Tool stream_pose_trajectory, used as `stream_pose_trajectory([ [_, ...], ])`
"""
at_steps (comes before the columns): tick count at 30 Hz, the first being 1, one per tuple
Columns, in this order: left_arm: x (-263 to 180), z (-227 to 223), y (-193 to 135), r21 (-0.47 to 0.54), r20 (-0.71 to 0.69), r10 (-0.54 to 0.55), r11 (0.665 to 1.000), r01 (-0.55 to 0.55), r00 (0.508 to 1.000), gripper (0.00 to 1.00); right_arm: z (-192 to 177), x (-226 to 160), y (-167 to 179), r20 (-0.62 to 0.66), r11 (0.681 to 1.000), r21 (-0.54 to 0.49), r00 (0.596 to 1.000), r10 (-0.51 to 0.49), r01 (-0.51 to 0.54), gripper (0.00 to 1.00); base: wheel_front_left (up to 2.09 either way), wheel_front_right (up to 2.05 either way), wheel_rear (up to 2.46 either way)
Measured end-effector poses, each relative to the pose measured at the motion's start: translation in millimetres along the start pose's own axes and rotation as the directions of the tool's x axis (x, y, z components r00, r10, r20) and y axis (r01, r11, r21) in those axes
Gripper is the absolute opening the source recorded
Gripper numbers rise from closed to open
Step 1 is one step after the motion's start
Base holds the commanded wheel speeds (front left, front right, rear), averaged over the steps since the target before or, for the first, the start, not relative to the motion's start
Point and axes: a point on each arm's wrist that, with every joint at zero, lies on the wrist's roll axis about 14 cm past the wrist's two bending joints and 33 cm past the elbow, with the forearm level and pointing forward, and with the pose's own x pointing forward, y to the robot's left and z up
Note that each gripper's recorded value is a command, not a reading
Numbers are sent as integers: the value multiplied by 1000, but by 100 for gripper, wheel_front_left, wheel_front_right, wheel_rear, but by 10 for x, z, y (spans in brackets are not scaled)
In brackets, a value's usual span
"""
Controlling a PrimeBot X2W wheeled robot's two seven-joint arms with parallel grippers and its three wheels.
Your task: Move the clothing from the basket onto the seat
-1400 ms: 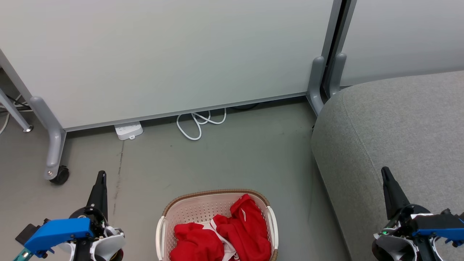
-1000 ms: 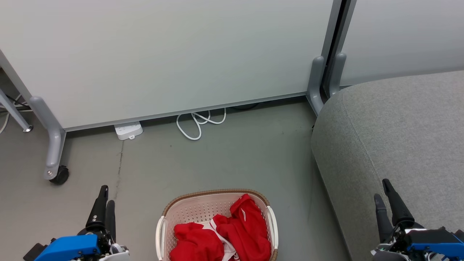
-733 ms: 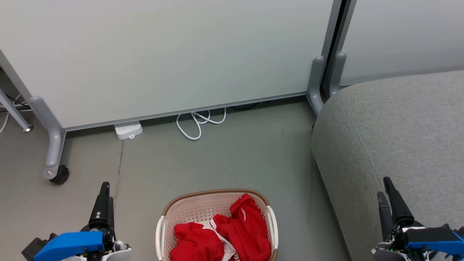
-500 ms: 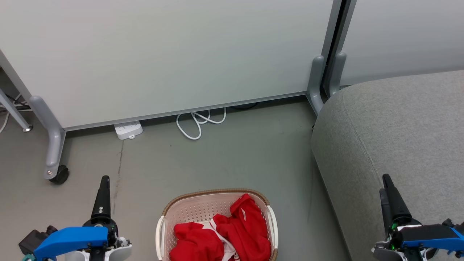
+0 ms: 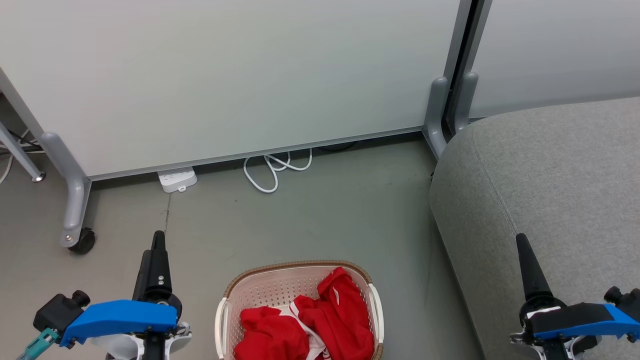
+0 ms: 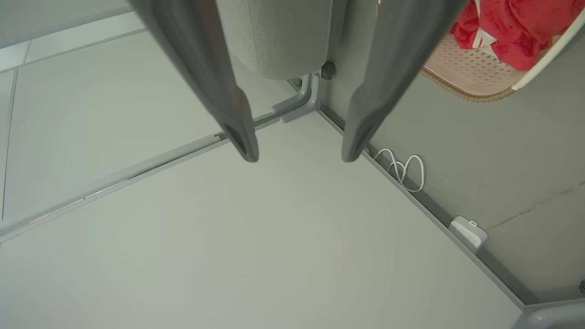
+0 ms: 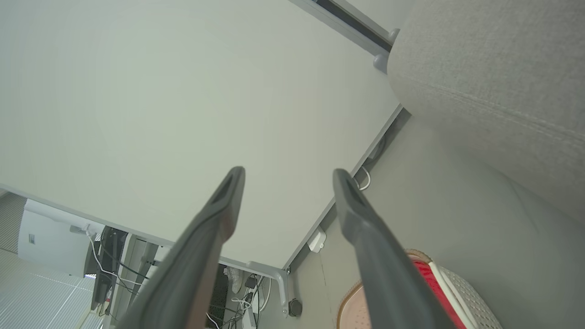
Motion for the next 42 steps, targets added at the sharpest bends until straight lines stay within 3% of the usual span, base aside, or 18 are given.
stream_pose_trajectory([
  [15,12,-91,-162,294,-11,-47,955,48,999,100,-48,12,132,-10,956,-290,999,51,-52,100,0,0,0],
  [28,-7,-216,-203,497,-43,-71,864,83,997,100,-99,-1,157,-23,873,-481,997,72,-75,100,0,0,0],
  [42,-21,-294,-259,636,-61,-103,762,119,993,100,-183,-5,143,-50,779,-620,995,83,-96,100,0,0,0],
])
